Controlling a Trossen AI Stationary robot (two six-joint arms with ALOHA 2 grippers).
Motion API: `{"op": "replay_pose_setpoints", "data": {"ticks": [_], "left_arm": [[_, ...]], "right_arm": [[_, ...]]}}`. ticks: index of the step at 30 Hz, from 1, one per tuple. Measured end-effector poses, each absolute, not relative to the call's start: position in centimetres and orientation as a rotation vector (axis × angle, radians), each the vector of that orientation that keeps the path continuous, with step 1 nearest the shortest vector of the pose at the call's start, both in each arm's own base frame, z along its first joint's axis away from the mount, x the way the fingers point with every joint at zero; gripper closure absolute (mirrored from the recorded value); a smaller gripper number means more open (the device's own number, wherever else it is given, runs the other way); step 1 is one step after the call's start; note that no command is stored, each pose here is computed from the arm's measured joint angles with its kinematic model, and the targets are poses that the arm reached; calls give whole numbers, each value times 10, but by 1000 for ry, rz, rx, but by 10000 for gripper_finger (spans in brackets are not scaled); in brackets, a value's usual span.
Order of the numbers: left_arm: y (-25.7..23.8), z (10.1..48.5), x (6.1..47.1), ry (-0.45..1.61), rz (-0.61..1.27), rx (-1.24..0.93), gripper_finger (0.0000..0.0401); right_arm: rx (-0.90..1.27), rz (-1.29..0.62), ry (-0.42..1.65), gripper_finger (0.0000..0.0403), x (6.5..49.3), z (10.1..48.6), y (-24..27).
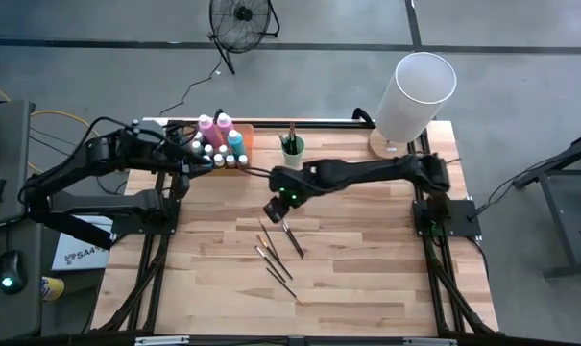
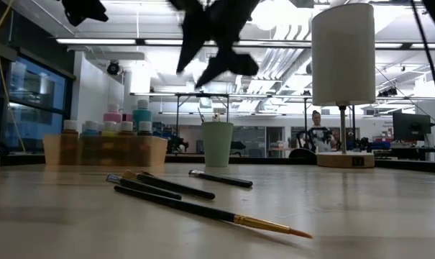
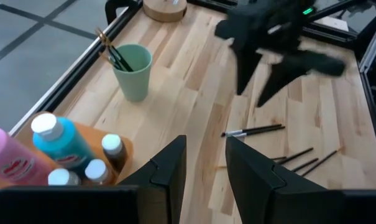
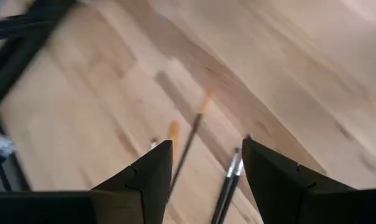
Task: Pick & Place Paint Supplies
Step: Put the black paint brush into the green cup
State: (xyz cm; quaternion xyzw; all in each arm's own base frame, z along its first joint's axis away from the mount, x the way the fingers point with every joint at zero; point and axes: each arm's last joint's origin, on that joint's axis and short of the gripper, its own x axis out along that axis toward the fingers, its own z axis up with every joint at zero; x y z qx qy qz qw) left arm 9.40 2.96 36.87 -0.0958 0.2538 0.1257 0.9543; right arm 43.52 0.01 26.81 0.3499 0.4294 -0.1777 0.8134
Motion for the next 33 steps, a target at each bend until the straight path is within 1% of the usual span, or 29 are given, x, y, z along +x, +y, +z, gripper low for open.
{"op": "replay_pose_setpoints", "data": {"ticks": [6, 9, 13, 20, 28, 33], "left_arm": [[29, 367, 91, 529, 256, -198, 291], [28, 367, 90, 541, 256, -200, 291], [28, 366, 90, 544, 257, -201, 291], [28, 364, 89, 566, 257, -206, 291], [28, 364, 88, 578, 258, -208, 291], [28, 364, 88, 577, 259, -208, 291]], "right_arm": [[887, -461, 1061, 215, 450, 217, -21], [894, -449, 1114, 215, 455, 197, -24], [875, -444, 1157, 215, 458, 182, -21], [804, -481, 1138, 215, 460, 176, -9], [754, -555, 1134, 215, 462, 165, -12], [710, -549, 1101, 215, 464, 167, -13]]}}
